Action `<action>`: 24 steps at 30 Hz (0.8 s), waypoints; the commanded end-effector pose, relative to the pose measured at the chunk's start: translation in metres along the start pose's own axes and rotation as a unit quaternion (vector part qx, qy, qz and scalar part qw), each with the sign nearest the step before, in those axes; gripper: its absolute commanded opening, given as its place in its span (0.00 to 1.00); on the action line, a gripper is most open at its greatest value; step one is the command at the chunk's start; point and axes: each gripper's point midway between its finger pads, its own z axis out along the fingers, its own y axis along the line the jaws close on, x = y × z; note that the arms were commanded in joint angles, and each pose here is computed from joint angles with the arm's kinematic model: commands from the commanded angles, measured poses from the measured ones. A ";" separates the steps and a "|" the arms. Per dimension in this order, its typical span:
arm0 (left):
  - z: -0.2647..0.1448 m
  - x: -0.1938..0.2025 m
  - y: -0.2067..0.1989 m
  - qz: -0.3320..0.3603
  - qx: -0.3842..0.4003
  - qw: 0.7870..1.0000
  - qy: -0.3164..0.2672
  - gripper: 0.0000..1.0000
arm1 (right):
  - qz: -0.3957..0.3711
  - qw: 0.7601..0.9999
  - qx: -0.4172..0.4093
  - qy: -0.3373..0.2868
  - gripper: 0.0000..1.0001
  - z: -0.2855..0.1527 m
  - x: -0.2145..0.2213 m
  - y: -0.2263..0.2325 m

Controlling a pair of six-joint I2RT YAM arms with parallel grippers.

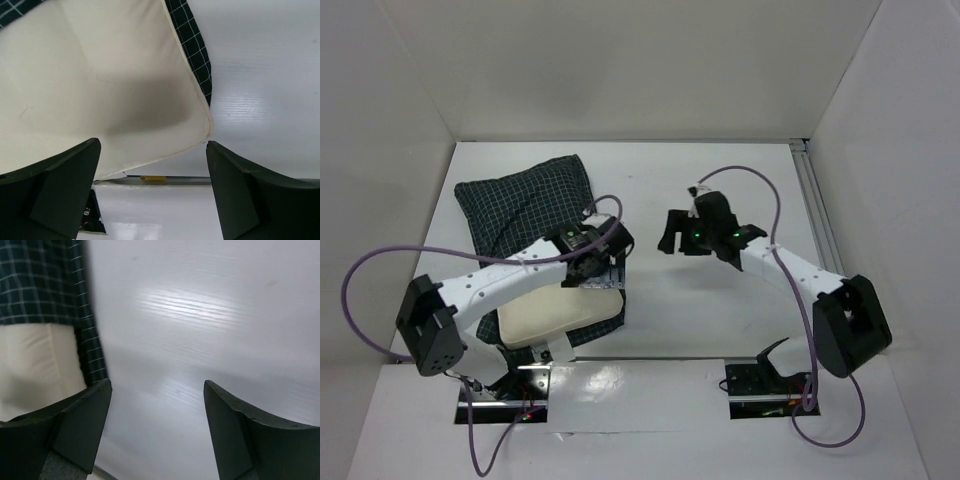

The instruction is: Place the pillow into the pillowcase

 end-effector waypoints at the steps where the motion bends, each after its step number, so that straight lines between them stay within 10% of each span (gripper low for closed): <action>1: 0.007 0.006 0.011 0.020 -0.087 0.996 -0.012 1.00 | 0.029 1.000 0.010 -0.007 0.82 -0.018 0.000 -0.027; 11: 0.062 0.031 0.042 0.038 -0.287 0.957 0.007 0.91 | 0.031 1.000 -0.006 0.001 0.83 -0.042 0.012 -0.040; 13: 0.061 0.024 0.045 0.029 -0.296 0.955 0.013 0.64 | 0.025 0.999 -0.022 0.005 0.83 -0.041 0.015 -0.036; 14: 0.058 0.016 0.045 0.017 -0.295 0.955 0.012 0.22 | 0.020 0.999 -0.034 0.006 0.83 -0.040 0.015 -0.030; 15: 0.043 0.006 0.048 0.013 -0.285 0.959 0.008 0.01 | 0.019 0.998 -0.055 0.023 0.84 -0.037 0.026 -0.019; 24: -0.033 -0.047 0.033 -0.037 -0.069 0.996 -0.052 0.00 | -0.058 0.985 -0.149 0.064 0.94 0.016 0.052 0.072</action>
